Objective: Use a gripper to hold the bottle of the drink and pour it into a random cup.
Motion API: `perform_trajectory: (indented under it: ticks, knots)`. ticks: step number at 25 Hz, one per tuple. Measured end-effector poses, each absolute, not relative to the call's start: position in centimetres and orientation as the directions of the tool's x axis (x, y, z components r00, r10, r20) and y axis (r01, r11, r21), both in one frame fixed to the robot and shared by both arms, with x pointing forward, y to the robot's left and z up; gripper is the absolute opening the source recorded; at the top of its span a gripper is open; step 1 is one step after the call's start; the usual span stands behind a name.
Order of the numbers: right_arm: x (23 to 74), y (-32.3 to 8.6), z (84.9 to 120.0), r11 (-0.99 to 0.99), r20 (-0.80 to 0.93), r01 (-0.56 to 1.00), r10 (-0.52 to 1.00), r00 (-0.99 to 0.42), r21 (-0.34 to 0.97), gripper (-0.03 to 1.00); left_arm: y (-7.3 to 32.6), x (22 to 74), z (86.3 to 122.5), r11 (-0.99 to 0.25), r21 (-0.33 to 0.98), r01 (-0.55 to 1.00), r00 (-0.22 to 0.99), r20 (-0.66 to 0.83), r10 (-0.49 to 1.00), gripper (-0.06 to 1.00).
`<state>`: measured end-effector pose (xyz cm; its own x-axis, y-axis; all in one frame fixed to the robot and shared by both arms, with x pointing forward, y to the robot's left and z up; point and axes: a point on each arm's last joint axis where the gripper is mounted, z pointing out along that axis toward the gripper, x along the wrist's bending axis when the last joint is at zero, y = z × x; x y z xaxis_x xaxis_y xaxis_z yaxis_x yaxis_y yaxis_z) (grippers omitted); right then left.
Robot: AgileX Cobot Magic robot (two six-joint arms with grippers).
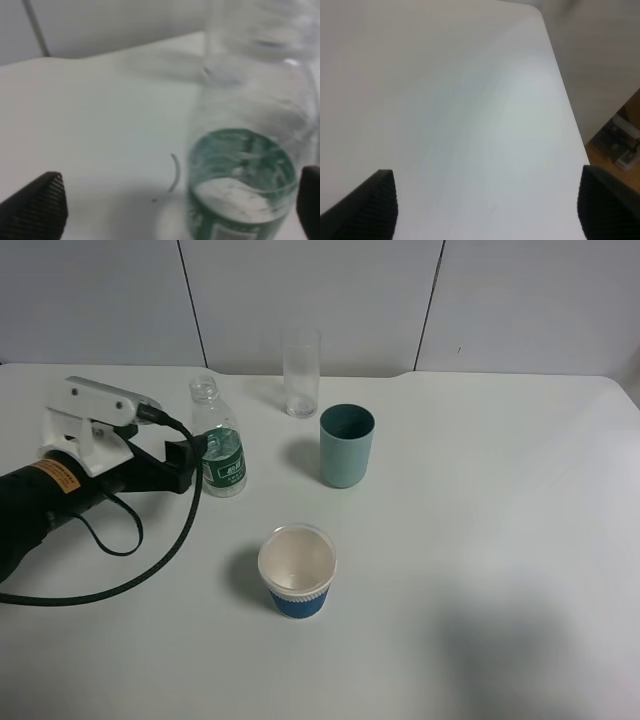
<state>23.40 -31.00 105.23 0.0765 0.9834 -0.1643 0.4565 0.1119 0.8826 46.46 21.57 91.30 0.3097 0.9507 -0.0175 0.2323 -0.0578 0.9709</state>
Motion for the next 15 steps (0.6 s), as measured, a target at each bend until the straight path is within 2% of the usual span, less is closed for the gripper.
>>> perform_trajectory:
  ticks: [7,15]
  knots:
    - [23.4,-31.0,105.2,0.112,-0.164,0.457,0.983,0.077,0.883,0.74,23.2,44.5,94.1,0.011,0.987,0.162,0.226,-0.048,0.973,0.91]
    - [23.4,-31.0,105.2,0.112,-0.164,0.457,0.983,0.077,0.883,0.74,23.7,43.6,97.7,0.021,0.992,0.125,0.217,-0.048,0.975,0.91]
